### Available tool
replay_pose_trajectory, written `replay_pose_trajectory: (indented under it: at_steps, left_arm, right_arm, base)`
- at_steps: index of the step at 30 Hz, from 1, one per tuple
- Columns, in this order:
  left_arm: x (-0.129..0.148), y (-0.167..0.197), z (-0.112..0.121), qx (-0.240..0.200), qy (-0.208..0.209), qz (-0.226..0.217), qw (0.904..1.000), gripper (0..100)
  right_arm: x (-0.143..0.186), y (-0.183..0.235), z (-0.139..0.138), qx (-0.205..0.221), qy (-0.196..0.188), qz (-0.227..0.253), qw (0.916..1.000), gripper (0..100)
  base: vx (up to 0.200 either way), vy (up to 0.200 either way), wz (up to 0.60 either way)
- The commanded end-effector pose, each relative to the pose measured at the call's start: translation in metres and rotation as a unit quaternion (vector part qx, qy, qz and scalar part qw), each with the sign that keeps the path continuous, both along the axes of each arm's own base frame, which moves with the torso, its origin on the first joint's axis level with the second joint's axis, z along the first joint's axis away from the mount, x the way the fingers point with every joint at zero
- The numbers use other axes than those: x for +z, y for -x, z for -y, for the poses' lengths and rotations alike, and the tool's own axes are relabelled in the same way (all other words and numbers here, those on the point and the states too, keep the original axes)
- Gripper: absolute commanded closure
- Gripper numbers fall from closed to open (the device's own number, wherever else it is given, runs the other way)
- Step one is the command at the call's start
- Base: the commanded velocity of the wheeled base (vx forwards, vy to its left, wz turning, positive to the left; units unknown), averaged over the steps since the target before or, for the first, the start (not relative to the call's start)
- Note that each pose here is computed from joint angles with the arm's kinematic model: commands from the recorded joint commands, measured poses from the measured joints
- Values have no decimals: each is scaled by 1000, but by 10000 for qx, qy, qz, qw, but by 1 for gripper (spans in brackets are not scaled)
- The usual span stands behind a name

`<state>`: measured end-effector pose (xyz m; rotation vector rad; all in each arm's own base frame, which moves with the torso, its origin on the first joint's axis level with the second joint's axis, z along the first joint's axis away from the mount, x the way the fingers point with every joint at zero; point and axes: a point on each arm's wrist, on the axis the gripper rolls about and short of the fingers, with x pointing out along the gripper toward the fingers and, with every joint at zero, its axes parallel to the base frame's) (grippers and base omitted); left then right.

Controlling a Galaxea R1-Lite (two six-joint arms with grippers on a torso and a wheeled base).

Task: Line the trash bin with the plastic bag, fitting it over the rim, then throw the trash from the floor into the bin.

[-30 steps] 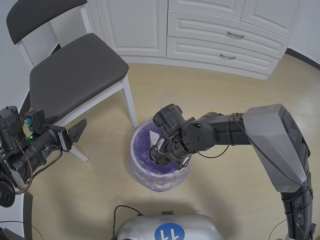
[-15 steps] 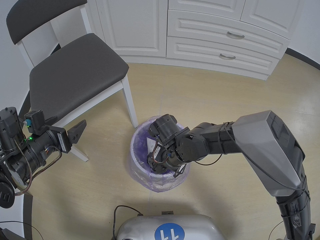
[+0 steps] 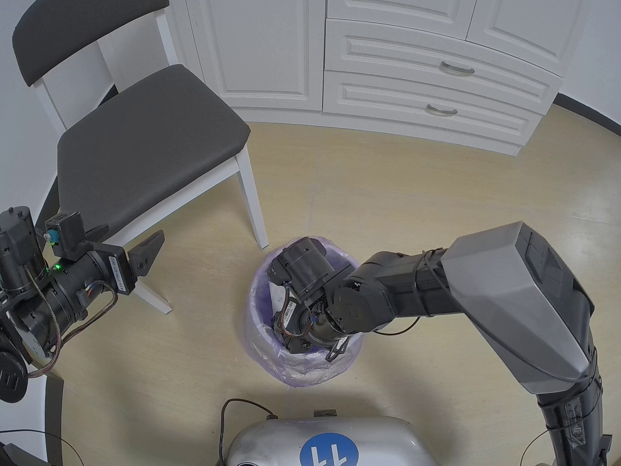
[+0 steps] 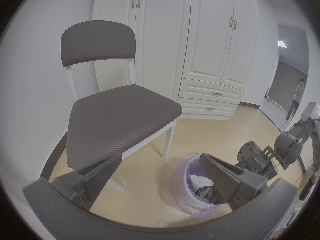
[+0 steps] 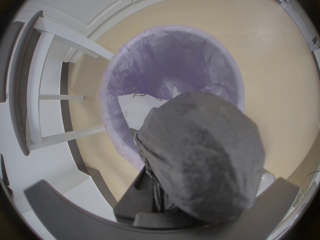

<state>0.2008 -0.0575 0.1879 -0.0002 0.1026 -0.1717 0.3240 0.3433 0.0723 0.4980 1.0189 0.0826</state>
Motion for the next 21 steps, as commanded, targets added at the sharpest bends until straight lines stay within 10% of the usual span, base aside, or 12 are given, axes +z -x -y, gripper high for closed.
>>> replay_pose_trajectory:
  at_steps: [1, 21]
  left_arm:
    - [0, -1, -1, 21, 1, 0, 10000, 0]
    - [-2, -1, 0, 21, -10, -37, 10000, 0]
  right_arm:
    - [5, -7, 6, -102, -71, 79, 9999, 100]
    - [-27, -36, 24, -113, 261, 61, 9996, 100]
  base:
    - [0, 0, 0]
    - [0, 0, 0]
